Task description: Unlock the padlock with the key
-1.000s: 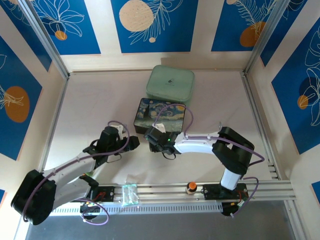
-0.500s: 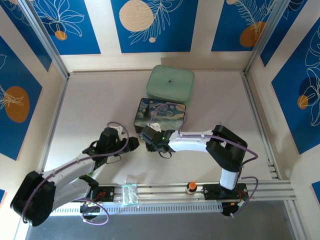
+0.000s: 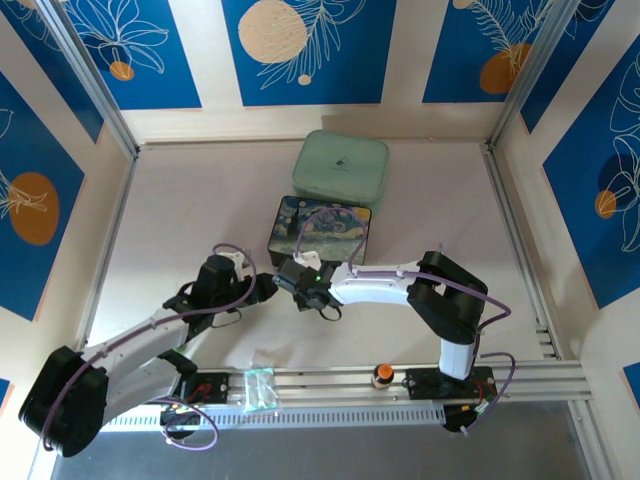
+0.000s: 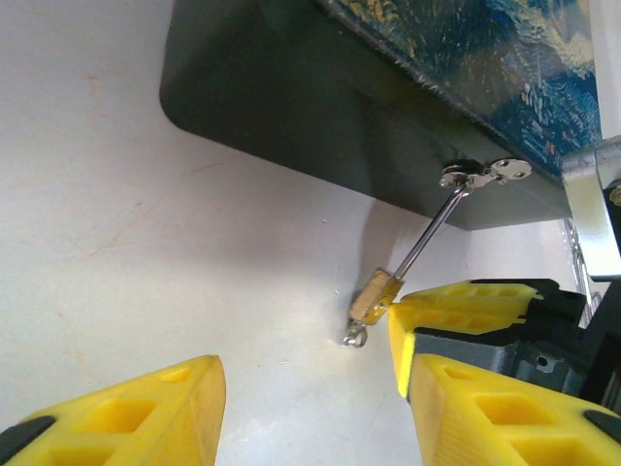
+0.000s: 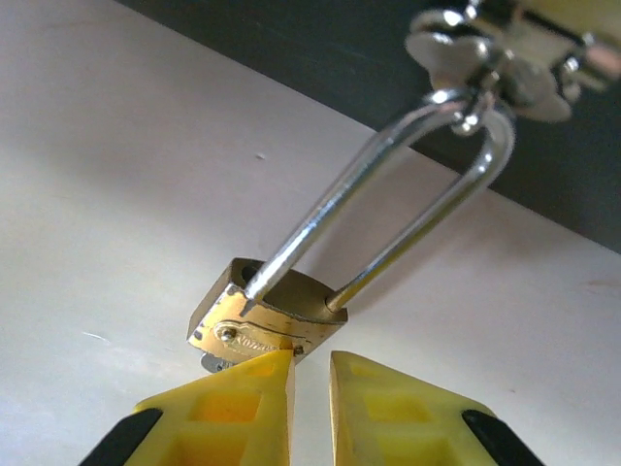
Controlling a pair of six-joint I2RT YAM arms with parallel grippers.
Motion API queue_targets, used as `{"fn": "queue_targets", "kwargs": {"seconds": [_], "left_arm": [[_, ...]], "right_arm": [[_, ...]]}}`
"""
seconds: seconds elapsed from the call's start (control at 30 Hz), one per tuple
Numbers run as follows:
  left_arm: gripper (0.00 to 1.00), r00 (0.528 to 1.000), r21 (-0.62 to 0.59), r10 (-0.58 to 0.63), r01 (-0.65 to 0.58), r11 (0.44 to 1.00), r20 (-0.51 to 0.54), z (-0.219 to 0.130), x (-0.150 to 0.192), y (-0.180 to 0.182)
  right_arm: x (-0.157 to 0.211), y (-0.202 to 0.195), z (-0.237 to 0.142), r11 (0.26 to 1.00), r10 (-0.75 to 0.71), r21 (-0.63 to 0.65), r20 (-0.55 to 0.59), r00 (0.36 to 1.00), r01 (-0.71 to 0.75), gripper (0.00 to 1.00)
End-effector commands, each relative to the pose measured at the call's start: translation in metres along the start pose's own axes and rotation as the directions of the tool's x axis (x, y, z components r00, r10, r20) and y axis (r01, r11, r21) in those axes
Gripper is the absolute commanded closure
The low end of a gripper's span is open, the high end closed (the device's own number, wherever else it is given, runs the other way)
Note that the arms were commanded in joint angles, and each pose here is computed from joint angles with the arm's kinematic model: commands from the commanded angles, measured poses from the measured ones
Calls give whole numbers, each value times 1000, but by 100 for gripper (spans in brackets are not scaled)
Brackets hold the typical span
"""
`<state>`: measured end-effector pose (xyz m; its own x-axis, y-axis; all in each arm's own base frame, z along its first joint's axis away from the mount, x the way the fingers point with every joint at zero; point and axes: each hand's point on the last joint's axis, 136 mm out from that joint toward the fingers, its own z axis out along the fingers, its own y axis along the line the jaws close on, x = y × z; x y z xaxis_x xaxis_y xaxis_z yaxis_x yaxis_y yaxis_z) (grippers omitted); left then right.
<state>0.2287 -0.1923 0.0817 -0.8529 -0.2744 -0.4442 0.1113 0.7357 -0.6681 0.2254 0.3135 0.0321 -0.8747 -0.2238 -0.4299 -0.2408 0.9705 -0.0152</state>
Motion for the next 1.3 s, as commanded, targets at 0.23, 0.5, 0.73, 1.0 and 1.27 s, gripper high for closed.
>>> {"fn": "queue_targets", "kwargs": {"seconds": [0.23,0.5,0.73,1.0,1.27], "left_arm": [[46,999,11,44,-44,999,19,-2,-11,-12],[44,997,17,69,-70,997,34,-2,-23,-23],[43,994,51,100,-102,994,41,-5,-32,-39],[42,993,56,112,-113,992,26,-4,-28,-38],[42,990,66,133,-136,989,39,-6,-38,-48]], "right_arm": [[4,-46,-17,995,71,72,7,997,-71,77],[-19,-10,-36,985,167,-70,155,974,-158,54],[-14,-15,-19,957,291,-65,175,941,-284,51],[-5,-5,-4,941,321,-191,226,920,-281,56],[-12,10,0,912,319,-351,281,905,-212,59]]}}
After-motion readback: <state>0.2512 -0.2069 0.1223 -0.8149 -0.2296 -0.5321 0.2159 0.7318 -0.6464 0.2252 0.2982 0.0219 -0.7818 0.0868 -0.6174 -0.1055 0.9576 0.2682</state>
